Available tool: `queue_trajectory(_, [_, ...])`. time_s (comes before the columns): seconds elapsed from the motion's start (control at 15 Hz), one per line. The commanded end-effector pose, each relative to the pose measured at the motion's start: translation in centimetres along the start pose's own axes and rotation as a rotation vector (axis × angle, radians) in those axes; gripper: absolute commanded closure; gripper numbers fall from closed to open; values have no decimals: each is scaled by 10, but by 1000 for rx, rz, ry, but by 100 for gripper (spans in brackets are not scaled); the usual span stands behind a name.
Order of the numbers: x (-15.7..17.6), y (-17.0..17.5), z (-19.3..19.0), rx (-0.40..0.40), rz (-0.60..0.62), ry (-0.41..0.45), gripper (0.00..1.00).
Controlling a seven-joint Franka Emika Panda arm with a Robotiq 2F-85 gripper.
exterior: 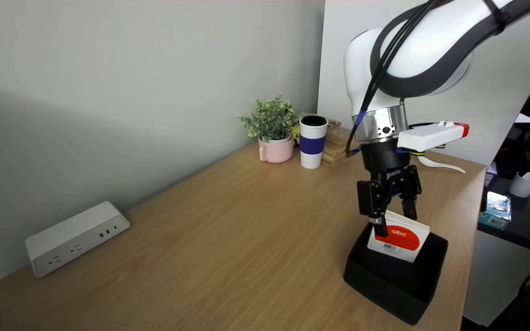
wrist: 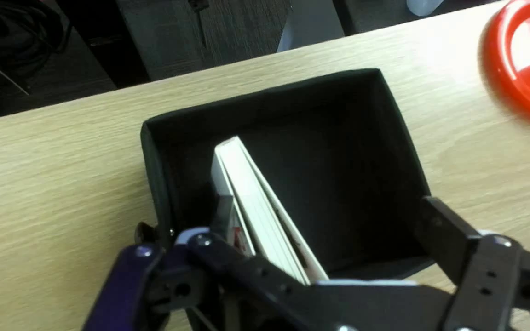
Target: Remove the book from the box and put it on the table, put it back in the box, then back on the table again.
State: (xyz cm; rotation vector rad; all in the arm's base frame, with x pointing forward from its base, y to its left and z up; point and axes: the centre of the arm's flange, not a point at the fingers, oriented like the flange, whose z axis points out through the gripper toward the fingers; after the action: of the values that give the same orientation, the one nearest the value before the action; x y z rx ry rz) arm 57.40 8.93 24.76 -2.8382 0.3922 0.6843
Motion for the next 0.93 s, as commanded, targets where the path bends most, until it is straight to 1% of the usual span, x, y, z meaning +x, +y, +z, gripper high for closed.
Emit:
queue_trajectory(0.0, [-4,5,10,-20,39,0,0])
queue_trajectory(0.4, [-2,12,12,-40,63,-18,0])
queue_trajectory(0.47, [-1,13,11,-43,61,-18,2])
queue_trajectory(0.53, [-1,14,10,-46,60,-17,27])
queue_trajectory(0.67, [1,16,9,-49,56,-16,29])
queue_trajectory(0.87, [2,17,8,-53,52,-14,52])
